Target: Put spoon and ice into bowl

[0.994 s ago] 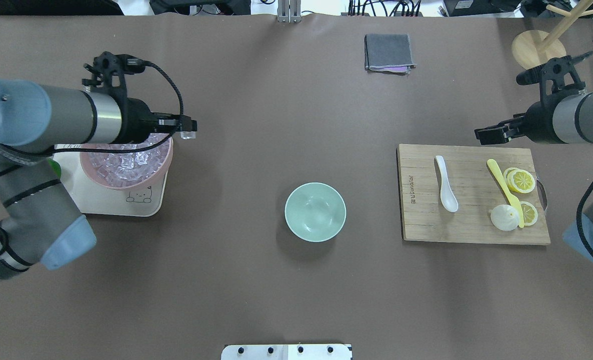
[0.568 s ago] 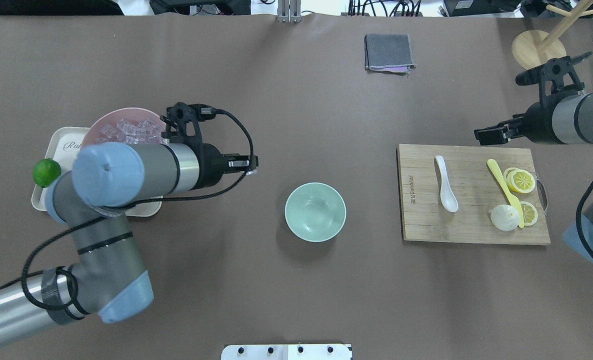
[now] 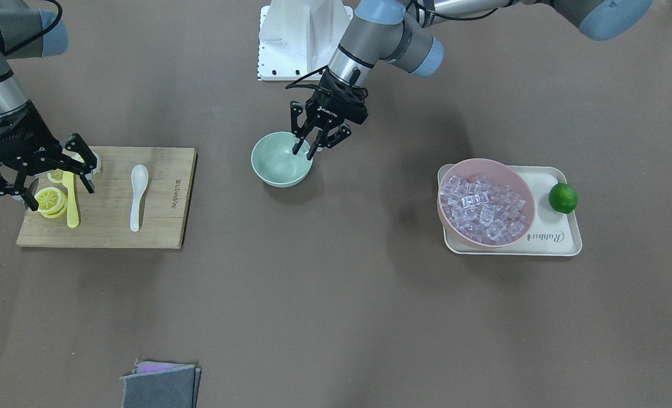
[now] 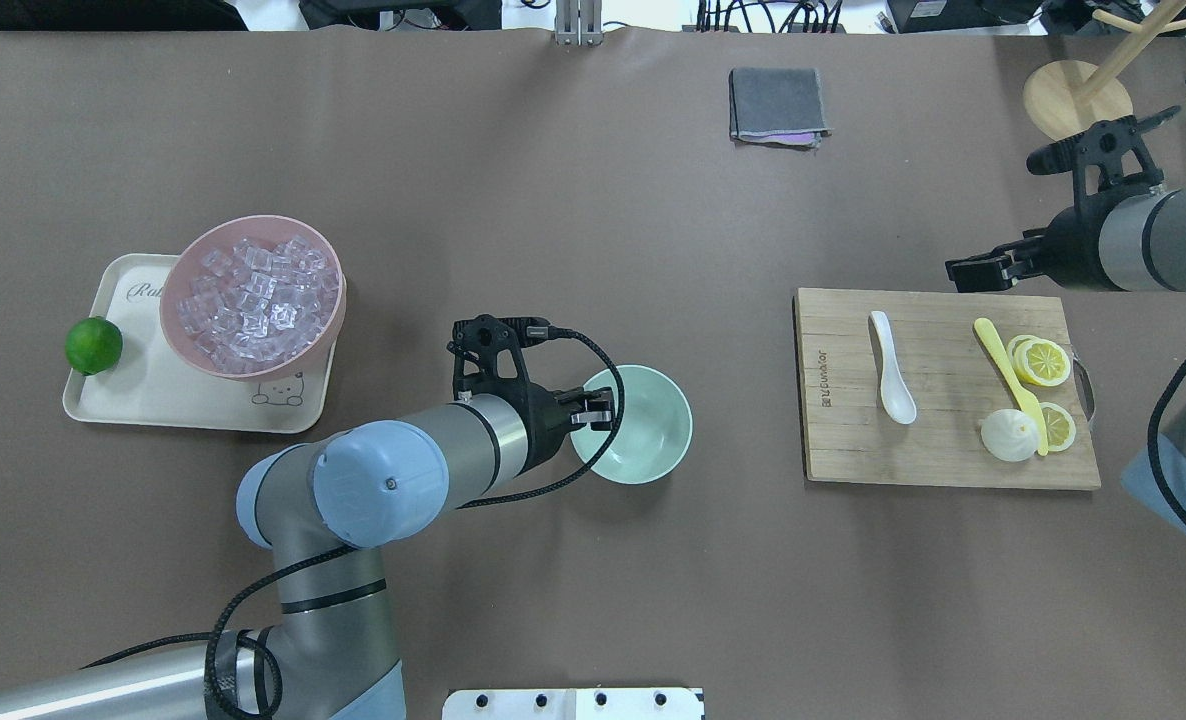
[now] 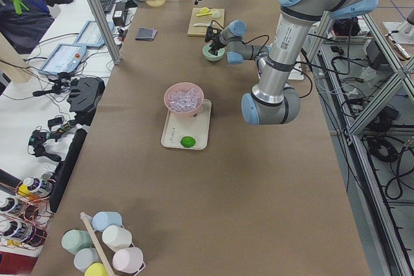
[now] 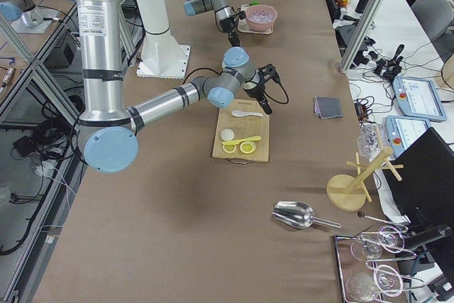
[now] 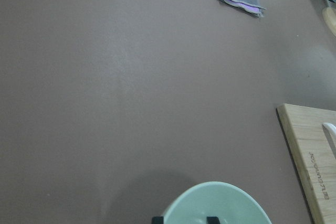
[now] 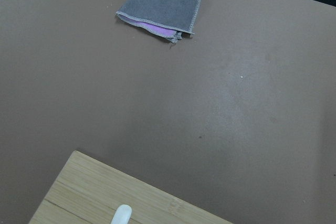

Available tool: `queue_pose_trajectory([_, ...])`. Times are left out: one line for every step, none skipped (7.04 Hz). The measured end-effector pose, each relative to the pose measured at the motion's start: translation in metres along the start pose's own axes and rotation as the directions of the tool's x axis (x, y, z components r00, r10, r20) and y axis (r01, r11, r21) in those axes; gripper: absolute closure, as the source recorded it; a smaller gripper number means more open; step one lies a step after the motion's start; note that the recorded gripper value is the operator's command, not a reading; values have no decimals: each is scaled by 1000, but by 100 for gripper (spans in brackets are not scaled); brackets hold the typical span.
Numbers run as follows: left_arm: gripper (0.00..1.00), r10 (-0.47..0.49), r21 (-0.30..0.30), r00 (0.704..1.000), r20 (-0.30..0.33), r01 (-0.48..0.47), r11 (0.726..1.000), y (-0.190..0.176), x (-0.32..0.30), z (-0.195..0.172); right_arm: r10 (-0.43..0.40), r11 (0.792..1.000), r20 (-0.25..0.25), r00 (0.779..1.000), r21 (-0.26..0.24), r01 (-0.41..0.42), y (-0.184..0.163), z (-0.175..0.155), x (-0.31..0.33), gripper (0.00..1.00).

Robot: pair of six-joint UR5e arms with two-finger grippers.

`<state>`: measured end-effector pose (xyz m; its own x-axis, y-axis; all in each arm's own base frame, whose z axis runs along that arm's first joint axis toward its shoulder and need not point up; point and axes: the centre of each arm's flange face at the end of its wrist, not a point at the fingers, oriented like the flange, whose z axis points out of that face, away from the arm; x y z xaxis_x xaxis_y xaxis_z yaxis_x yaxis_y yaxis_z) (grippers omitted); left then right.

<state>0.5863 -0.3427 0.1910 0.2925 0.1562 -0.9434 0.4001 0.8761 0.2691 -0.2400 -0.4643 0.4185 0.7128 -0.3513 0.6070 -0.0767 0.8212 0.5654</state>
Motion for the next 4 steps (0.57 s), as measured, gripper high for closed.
queue_pose_trajectory([94, 3, 9, 1000, 9, -3, 1000, 7, 3, 8, -1, 1000, 0, 1000, 1, 1, 0, 0, 0, 0])
queue_pose_trajectory([57, 4, 16, 1000, 14, -5, 1000, 11, 6, 11, -2, 1000, 0, 1000, 1, 2, 0, 0, -1, 0])
queue_pose_trajectory([26, 6, 20, 1000, 15, -6, 1000, 12, 7, 13, -3, 1000, 2, 1000, 0, 3, 1, 1, -2, 0])
queue_pose_trajectory([12, 7, 21, 1000, 15, -7, 1000, 13, 8, 13, -4, 1000, 3, 1000, 0, 4, 1, 1, -3, 0])
